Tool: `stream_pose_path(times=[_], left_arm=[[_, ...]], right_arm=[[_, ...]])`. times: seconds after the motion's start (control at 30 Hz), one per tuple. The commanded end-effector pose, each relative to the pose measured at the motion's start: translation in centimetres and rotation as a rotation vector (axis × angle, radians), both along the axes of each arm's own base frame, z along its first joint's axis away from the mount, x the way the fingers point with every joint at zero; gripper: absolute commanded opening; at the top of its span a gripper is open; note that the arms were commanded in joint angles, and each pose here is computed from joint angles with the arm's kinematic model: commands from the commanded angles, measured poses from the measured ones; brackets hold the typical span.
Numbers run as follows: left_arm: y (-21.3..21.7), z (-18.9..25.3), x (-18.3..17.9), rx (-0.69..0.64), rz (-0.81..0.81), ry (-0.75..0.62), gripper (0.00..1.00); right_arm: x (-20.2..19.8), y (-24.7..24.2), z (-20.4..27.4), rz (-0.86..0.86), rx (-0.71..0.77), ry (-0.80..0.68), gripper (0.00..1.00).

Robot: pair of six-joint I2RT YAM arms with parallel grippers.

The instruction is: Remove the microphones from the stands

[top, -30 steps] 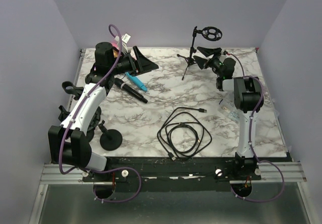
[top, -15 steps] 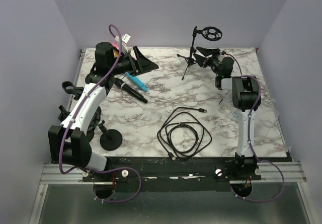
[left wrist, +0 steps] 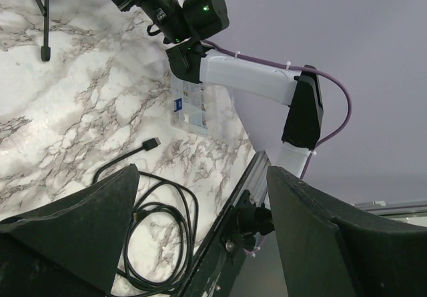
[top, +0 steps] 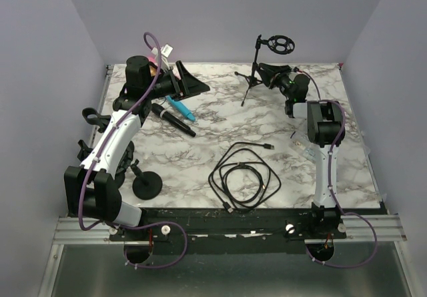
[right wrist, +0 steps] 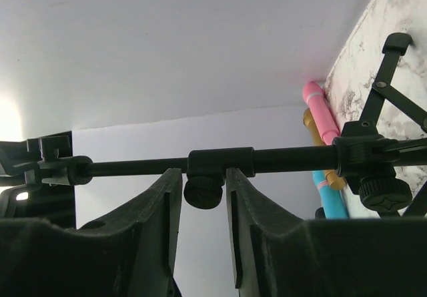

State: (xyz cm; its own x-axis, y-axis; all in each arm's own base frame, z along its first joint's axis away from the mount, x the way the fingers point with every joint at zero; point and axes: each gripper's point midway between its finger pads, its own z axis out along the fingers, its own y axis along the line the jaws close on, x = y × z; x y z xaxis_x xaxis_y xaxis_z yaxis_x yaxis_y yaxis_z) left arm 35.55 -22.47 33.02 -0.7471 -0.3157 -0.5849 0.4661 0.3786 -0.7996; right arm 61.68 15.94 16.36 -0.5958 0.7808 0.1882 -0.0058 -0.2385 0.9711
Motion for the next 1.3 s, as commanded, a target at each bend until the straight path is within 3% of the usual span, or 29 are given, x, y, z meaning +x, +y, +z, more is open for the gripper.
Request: stream_pose_path(times=[0.0,0.17,0.33,0.4,0.47,0.5,0.63,1.0,1.27], left_arm=[[0.1,0.4,0.0,-0.009,-0.016,-0.022,0.79],[0.1,0.3,0.1,-0.008,-0.014,-0.020,0.79],[0.1,0.3,0.1,-0.010,-0.015,-0.020,0.79],[0.1,0.4,0.1,-0.010,-0.015,-0.021,0.79],[0.1,0.3,0.1,-0.010,-0.015,-0.019,0.79],[0.1,0.3,0.1,-0.010,-0.015,-0.020,0.79],[0.1,0.2,0.1,-0.010,-0.016,-0.018,0.79],[0.1,0.3,0.2,-0.010,-0.015,-0.018,0.79],[0.1,0.3,0.1,-0.011,-0.015,-0.017,0.79]], right_arm=[[0.7,0.0,-1.2,-0.010,-0.041,0.016,0.34],[0.0,0.4,-1.5,0.010,-0.101,-0.007,0.15],[-0.7,0.7,-1.3,0.037,-0.113,-0.040,0.06],[-0.9,0.8,-0.9,0.045,-0.109,-0.055,0.14],[-0.9,0.8,-0.6,0.046,-0.123,-0.062,0.34],[-0.8,0.9,-0.4,0.047,-0.134,-0.067,0.39],[-0.6,1.1,0.0,0.055,-0.173,-0.080,0.46],[-0.9,1.0,-0.5,0.050,-0.214,-0.086,0.22],[-0.8,1.0,-0.3,0.019,-0.395,-0.151,0.01]])
